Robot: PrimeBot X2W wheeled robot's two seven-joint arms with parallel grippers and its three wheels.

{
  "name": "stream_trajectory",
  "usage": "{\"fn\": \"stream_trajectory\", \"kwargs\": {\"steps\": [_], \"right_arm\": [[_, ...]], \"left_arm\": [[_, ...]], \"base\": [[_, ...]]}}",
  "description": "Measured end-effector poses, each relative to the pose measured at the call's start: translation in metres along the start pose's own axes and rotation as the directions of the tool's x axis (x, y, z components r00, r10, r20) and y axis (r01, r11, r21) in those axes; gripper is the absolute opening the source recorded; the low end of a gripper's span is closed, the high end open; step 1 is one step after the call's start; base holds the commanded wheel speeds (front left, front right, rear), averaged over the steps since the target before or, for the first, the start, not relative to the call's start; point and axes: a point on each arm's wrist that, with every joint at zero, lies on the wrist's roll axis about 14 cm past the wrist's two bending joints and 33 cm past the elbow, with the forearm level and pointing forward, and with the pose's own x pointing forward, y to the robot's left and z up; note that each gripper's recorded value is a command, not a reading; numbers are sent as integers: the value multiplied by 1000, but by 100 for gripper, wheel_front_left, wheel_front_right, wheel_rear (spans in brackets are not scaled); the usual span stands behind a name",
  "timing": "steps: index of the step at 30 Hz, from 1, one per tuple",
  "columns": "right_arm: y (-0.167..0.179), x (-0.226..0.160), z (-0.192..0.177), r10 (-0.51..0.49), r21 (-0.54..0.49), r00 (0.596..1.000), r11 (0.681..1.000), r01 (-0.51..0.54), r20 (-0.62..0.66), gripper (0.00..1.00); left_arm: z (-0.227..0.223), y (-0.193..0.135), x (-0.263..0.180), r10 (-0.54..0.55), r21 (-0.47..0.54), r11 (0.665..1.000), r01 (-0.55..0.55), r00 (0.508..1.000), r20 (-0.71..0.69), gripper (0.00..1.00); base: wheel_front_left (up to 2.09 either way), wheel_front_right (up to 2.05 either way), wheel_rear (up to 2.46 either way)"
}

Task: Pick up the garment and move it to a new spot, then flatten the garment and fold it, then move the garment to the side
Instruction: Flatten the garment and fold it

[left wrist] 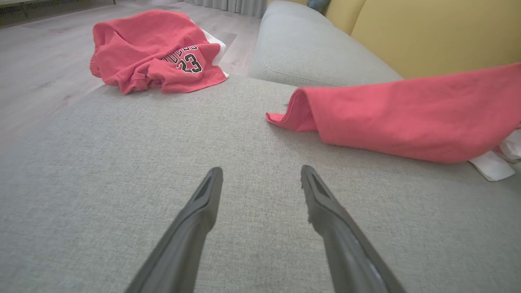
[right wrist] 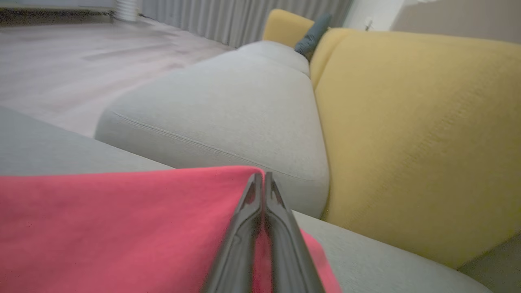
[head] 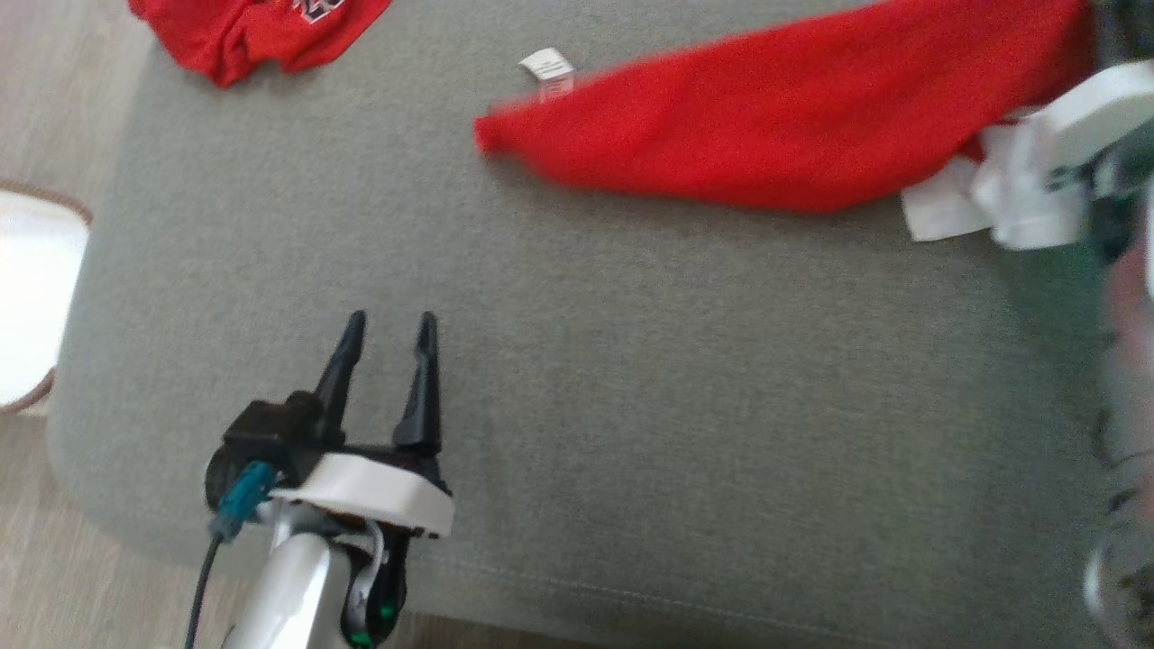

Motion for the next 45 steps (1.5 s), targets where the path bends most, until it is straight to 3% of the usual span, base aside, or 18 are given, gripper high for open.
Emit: {"fn": "stream_trajectory", "kwargs": {"steps": [7,10,11,12,13,19,26,37,45], "right_arm": [[-24,21,-43,-57,8,989,998,58,-138,0],[-29,22,-50,-78,20,989,996,81,-127,0],[-29,22,-50,-78,20,989,996,81,-127,31],[-33,21,-51,-90,27,989,995,94,-118,96],[-38,19,-51,-104,35,988,994,108,-112,100],[-60,1,-38,-163,64,986,984,166,-39,100],[-46,-28,5,-166,154,980,977,148,107,100],[28,-117,-94,-11,248,997,968,30,-77,100],[49,-117,-104,55,227,993,973,-29,-107,100]], "left_arm": [[-2,5,1,21,9,1000,-21,1000,-10,100],[-5,9,1,36,12,999,-35,999,-17,100],[-5,9,1,36,12,999,-35,999,-17,100],[-5,9,1,36,12,999,-36,999,-17,100],[-4,7,2,30,11,999,-30,999,-16,100],[0,-9,8,-20,5,1000,20,1000,3,100],[9,-37,13,-104,4,995,104,994,32,100],[15,-47,15,-141,15,990,140,989,52,100],[4,-44,13,-138,17,990,137,990,21,100]], "base": [[0,0,0],[0,0,0],[0,0,0],[0,0,0],[0,0,0],[0,0,0],[0,0,0],[0,0,0],[0,0,0]]}}
